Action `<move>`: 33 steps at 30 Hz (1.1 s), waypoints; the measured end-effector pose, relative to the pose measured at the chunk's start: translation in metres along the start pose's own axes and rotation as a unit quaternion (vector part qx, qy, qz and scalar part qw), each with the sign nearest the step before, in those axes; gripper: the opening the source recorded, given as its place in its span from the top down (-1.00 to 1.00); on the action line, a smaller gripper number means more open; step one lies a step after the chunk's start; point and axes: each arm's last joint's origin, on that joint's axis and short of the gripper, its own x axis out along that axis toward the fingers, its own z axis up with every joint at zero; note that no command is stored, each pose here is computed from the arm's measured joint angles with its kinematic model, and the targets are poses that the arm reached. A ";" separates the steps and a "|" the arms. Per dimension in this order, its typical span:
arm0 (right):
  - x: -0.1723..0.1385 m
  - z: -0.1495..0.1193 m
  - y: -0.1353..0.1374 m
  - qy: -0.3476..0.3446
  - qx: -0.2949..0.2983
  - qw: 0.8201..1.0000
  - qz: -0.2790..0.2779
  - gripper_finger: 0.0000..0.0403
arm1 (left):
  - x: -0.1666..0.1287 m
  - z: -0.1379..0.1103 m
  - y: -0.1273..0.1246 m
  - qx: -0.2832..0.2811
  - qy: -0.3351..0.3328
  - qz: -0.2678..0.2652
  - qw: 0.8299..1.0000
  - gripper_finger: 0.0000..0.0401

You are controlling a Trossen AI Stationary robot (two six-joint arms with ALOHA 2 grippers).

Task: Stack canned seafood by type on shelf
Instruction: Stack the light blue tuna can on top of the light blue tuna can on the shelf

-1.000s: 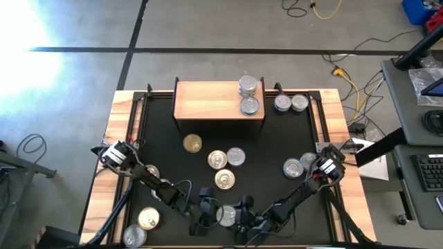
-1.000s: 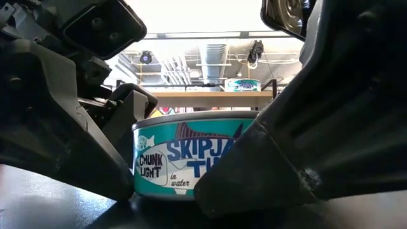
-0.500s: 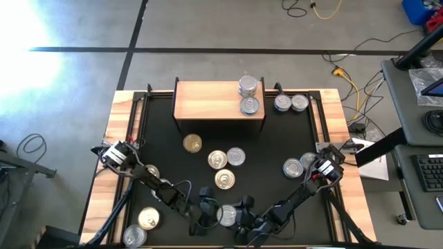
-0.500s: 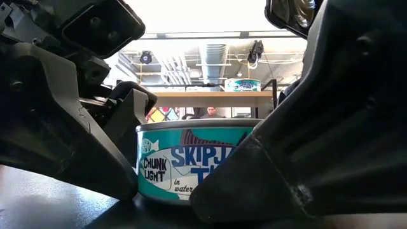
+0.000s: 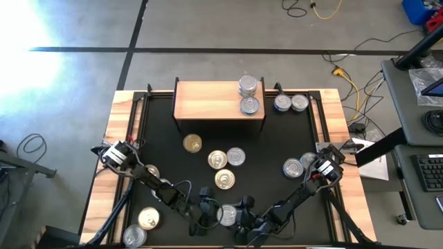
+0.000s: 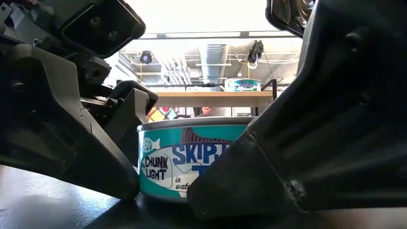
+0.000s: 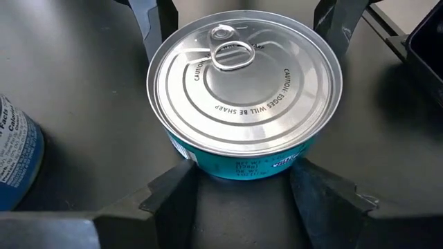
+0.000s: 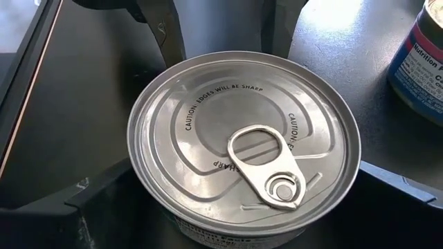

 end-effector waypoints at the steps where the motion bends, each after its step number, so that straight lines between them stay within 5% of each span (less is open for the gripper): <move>1: 0.000 0.000 0.000 0.000 0.001 1.000 0.000 -0.99 | 0.000 0.000 0.000 0.000 0.000 0.000 1.000 -0.07; 16: 0.003 0.002 -0.005 0.003 0.024 1.000 -0.020 -0.86 | -0.025 0.011 0.000 0.015 0.038 0.035 0.999 -0.45; 21: 0.003 0.004 -0.005 0.013 0.031 0.999 -0.007 -0.84 | -0.051 0.030 -0.001 -0.003 0.020 0.035 0.999 -0.44; 26: 0.003 0.003 -0.006 0.016 0.028 0.999 -0.008 -0.84 | -0.065 0.022 0.001 0.013 0.043 0.034 0.998 -0.39; 33: -0.013 0.025 -0.007 0.022 0.018 1.000 0.000 -0.84 | -0.110 0.045 -0.009 0.030 -0.028 0.059 0.997 -0.35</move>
